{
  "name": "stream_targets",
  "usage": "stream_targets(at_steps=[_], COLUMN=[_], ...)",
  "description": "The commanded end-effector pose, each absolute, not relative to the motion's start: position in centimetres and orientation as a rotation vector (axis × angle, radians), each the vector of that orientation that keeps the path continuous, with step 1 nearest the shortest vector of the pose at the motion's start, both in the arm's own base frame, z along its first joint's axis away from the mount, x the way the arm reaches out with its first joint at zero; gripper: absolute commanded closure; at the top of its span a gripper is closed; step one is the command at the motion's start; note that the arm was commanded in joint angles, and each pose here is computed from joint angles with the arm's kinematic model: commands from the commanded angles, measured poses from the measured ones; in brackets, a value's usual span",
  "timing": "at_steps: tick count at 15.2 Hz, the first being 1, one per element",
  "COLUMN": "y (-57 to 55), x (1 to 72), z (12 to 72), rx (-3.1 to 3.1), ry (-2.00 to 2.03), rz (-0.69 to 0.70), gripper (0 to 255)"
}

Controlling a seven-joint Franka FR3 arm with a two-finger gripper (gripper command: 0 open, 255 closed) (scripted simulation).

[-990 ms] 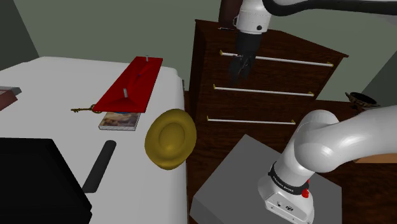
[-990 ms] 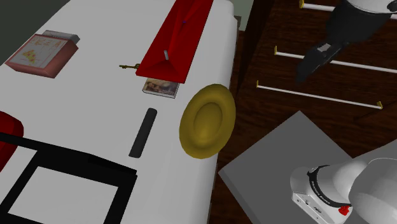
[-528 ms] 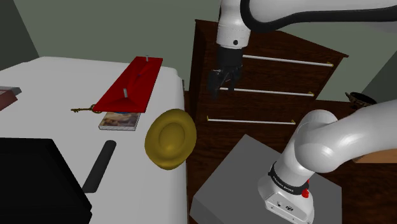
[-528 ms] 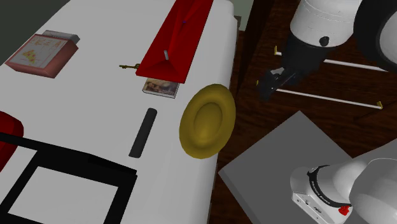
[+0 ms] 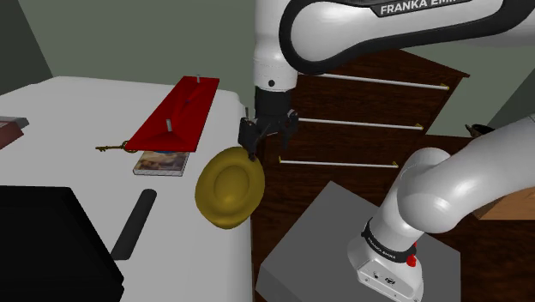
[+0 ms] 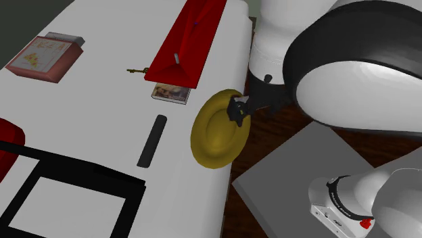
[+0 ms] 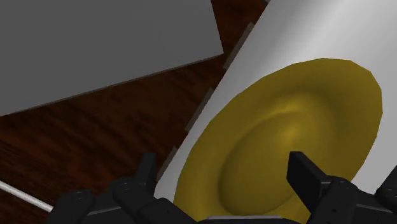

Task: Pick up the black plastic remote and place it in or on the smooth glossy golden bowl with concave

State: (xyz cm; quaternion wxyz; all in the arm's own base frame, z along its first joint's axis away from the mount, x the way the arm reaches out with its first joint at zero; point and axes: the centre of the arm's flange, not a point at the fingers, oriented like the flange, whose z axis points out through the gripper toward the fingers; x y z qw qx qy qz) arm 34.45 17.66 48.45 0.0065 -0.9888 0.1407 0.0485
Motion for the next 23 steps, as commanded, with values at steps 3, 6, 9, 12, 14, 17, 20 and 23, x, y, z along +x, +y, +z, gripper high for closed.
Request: stream_targets(at_steps=[3,6,9,12,14,17,20,23], y=[21.7,24.7,27.6,30.4,32.2,34.8,37.3,39.7], x=[36.7,38.4,40.3,42.3,43.7,46.0,48.4,51.0], z=[46.3,44.7,43.1,41.6,40.5,39.0,37.4,35.9], rx=[-3.054,-3.022,-2.988,-2.951,-2.925,-2.884,-2.841,-2.795], ry=[0.567,0.656,0.744,0.831,0.888,0.972,1.055,1.136], rz=[0.176,0.193,0.209,0.226,0.236,0.252,0.267,0.282], gripper=[0,0,0,0,0,0,0,0])
